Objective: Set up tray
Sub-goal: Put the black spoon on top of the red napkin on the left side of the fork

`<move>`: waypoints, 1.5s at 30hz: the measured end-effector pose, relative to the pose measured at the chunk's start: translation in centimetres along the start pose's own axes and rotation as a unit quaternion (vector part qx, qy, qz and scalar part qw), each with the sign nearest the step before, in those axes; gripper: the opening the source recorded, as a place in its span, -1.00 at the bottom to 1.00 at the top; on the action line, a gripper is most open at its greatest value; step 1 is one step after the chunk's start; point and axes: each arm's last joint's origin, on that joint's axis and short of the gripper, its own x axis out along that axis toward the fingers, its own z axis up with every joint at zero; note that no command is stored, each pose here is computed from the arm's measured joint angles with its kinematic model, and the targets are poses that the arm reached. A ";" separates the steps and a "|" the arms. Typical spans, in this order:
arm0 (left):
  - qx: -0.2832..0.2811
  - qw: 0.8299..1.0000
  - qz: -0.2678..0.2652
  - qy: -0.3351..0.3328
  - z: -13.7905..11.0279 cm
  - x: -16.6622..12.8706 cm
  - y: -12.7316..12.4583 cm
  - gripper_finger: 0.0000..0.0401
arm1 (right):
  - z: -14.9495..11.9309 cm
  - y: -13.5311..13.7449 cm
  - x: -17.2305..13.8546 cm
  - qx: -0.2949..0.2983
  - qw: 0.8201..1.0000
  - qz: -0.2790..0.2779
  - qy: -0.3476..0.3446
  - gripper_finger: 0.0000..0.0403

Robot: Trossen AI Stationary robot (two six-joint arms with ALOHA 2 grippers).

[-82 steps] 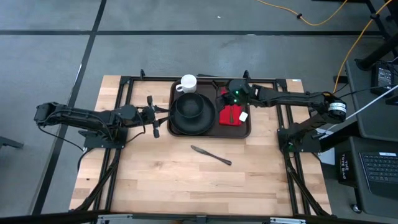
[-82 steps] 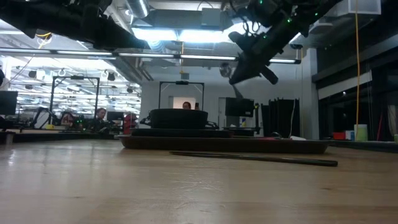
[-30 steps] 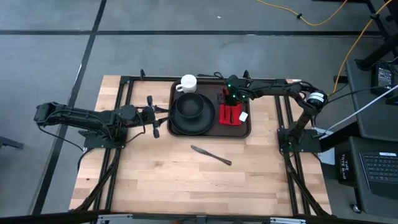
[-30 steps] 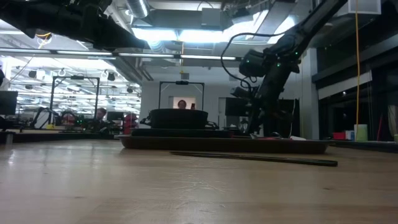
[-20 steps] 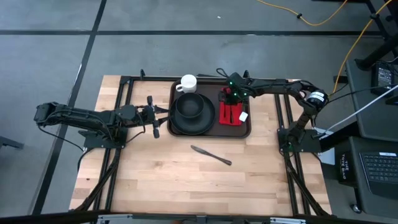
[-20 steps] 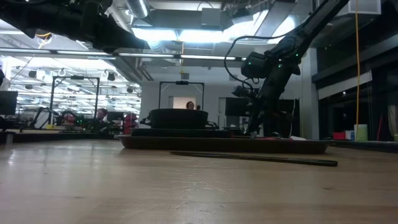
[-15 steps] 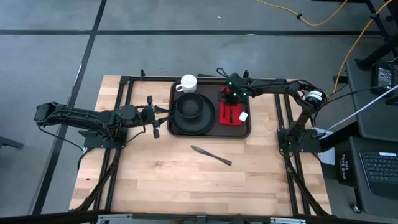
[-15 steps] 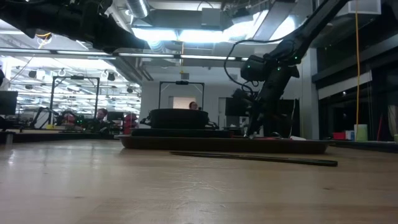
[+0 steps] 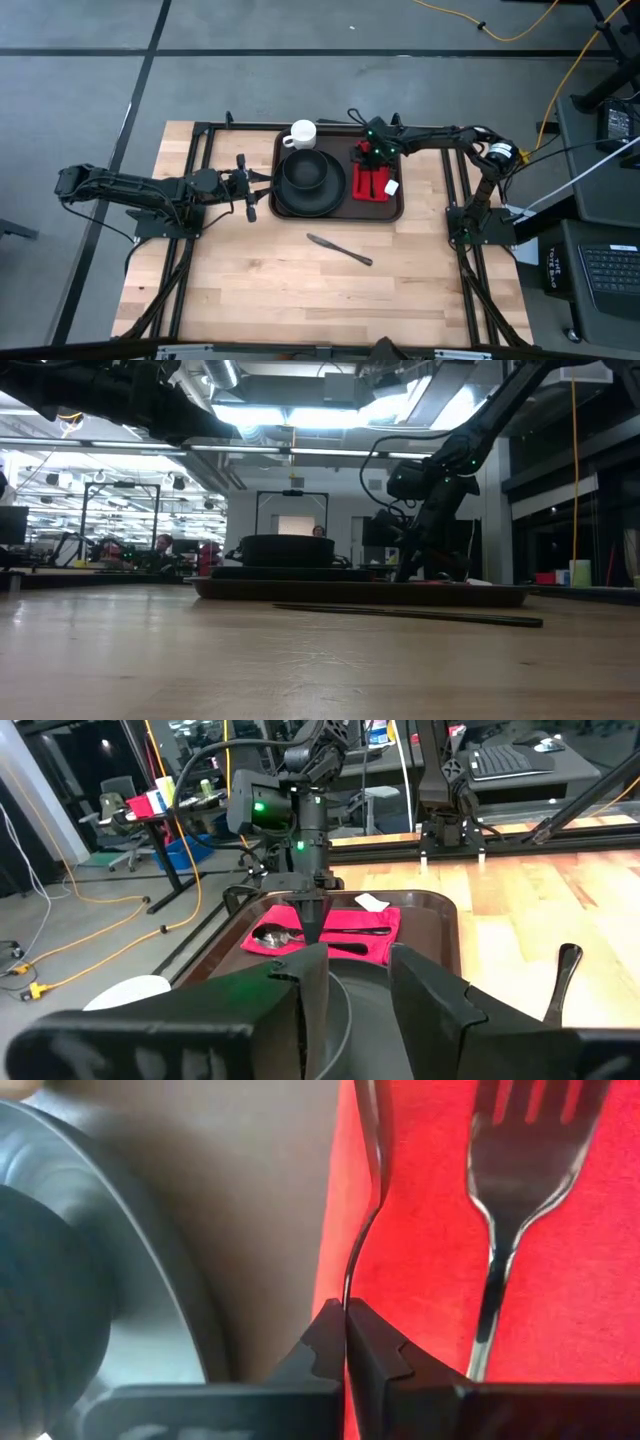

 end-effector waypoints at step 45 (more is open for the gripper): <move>-0.001 1.000 0.000 0.000 0.0 0.0 0.0 -0.49 | 0.1 -0.1 -0.2 -0.012 1.000 0.007 0.014 -0.80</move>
